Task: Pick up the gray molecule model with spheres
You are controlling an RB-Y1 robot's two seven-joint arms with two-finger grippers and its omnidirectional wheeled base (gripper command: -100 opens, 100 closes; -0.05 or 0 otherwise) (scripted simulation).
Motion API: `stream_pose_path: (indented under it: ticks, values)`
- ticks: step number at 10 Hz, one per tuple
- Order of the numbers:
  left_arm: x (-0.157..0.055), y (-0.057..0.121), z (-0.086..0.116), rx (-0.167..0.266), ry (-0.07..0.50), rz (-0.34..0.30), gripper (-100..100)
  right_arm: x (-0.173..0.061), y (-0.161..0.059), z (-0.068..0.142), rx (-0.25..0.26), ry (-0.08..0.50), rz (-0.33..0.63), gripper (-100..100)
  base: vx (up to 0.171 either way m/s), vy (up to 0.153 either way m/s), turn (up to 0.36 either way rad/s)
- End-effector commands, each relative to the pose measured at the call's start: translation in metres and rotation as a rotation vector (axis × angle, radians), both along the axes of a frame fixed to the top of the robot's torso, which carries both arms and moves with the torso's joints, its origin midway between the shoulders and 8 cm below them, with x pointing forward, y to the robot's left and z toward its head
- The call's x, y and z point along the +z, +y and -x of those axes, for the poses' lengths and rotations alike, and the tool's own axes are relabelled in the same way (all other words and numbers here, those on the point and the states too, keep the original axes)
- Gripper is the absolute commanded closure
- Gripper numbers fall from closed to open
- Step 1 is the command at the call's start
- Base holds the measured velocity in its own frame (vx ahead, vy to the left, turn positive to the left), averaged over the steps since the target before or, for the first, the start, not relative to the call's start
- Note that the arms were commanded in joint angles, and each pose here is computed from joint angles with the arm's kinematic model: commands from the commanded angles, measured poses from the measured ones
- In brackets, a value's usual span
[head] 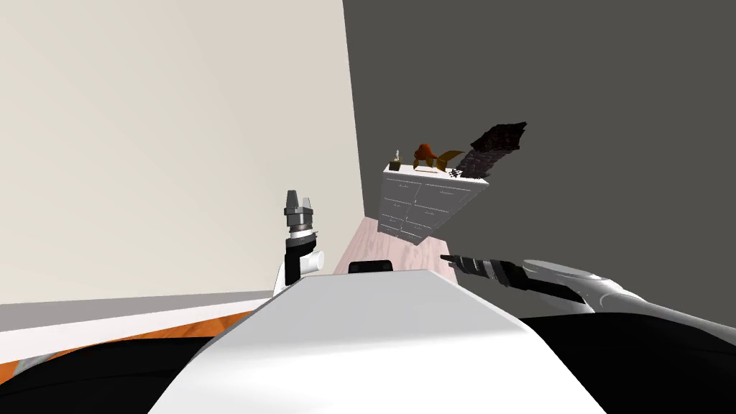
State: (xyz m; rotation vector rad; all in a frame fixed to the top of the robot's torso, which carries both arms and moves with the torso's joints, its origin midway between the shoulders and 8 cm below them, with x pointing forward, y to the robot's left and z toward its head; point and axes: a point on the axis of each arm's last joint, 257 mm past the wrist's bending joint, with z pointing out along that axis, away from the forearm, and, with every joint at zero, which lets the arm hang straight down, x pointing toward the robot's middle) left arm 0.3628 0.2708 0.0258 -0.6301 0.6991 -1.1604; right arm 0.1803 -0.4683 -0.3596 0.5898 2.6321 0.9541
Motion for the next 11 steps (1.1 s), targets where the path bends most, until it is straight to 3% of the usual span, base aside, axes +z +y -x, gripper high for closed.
stream_pose_path:
  ticks: [1,3,4,6,7,8,10,11]
  values:
    - [0.000,0.000,0.000,0.000,0.000,0.000,0,0.004,-0.036,0.010,-0.012,0.053,0.078,-100,0.009,0.053,0.229]
    - [0.000,0.000,0.000,0.000,0.000,0.000,0,0.015,-0.052,0.008,0.001,0.059,0.121,-100,0.008,0.040,0.055]
    - [0.000,0.000,0.000,0.000,0.000,0.000,0,0.021,-0.082,0.017,-0.012,0.102,0.183,-100,0.005,0.053,0.185]
    - [0.000,0.000,0.000,0.000,0.000,0.000,0,0.032,-0.099,0.015,-0.007,0.107,0.227,-100,0.008,0.033,0.075]
    - [0.000,0.000,0.000,0.000,0.000,0.000,0,0.046,-0.128,0.021,-0.013,0.146,0.292,-100,0.011,0.046,0.221]
    - [0.000,0.000,0.000,0.000,0.000,0.000,0,0.054,-0.138,0.019,-0.010,0.149,0.320,-100,0.016,0.040,0.140]
    - [0.000,0.000,0.000,0.000,0.000,0.000,0,0.081,-0.182,0.025,-0.033,0.187,0.425,-100,0.025,0.047,0.158]
    - [0.000,0.000,0.000,0.000,0.000,0.000,0,0.083,-0.184,0.024,-0.032,0.187,0.429,-100,0.011,0.011,-0.005]
